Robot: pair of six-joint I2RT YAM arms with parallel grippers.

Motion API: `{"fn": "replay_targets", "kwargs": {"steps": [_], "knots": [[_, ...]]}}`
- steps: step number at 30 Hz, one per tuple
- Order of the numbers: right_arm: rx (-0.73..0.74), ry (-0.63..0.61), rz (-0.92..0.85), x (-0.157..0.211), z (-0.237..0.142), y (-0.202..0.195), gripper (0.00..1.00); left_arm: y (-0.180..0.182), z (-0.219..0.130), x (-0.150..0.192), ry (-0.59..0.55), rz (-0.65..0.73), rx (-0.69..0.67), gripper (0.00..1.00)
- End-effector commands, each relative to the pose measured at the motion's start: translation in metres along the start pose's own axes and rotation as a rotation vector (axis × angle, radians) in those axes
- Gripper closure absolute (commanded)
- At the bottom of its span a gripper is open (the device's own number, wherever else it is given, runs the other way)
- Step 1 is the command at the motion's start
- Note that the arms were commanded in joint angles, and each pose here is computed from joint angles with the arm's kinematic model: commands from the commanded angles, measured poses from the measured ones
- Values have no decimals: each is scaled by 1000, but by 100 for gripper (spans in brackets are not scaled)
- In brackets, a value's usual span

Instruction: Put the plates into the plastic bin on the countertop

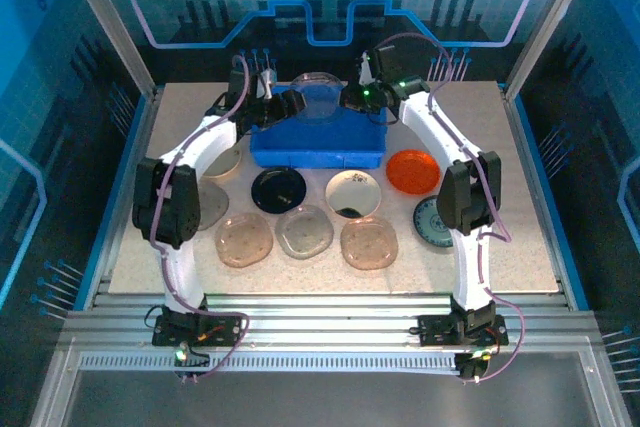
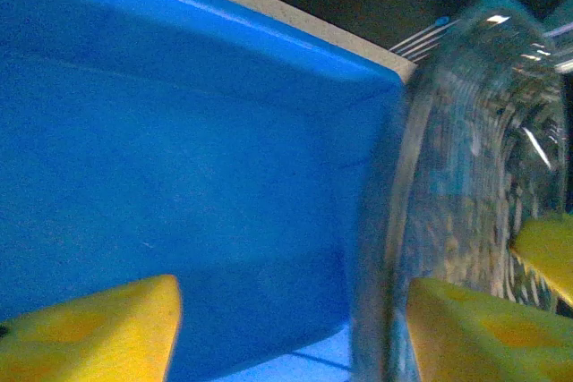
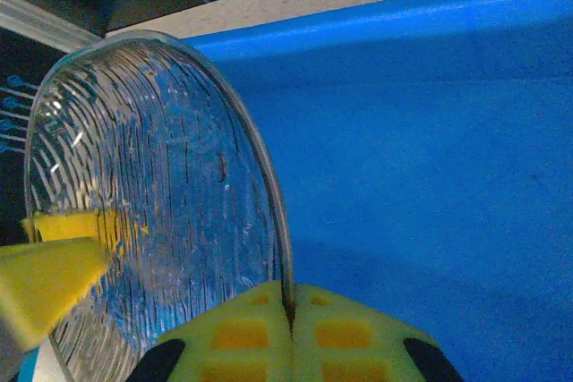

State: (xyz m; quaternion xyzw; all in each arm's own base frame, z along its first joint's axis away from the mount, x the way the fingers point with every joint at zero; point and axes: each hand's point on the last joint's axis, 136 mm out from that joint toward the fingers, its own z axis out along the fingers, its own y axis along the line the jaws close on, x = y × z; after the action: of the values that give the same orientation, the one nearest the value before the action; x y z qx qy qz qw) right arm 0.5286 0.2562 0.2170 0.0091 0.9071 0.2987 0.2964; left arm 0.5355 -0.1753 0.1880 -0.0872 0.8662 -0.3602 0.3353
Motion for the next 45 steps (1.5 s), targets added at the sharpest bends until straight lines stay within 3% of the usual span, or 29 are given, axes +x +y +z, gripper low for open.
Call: {"fn": "replay_targets", "kwargs": {"steps": [1,4,6,8,13,16,29,35,45], "knots": [[-23,72,-32,17,10,8,100,-9,6,-1,22,-22,31,53],[-30,84,-24,21,14,9,100,-8,8,-1,23,-34,29,87],[-33,88,-21,22,17,9,100,-6,7,-1,25,-39,18,100],[-24,87,-17,22,19,7,94,-4,8,-1,28,-35,0,100],[35,46,-12,12,5,-4,55,-1,9,-3,40,-22,-45,100],[88,-7,-8,0,-17,-14,44,-2,14,-1,52,-8,-70,100],[219,-227,101,-24,-134,-86,43,-18,73,27,145,-9,-95,100],[233,-240,147,-16,-148,-110,43,-14,107,41,185,-38,-116,100],[254,-191,183,14,-139,-137,44,2,142,59,229,-73,-139,100]]}}
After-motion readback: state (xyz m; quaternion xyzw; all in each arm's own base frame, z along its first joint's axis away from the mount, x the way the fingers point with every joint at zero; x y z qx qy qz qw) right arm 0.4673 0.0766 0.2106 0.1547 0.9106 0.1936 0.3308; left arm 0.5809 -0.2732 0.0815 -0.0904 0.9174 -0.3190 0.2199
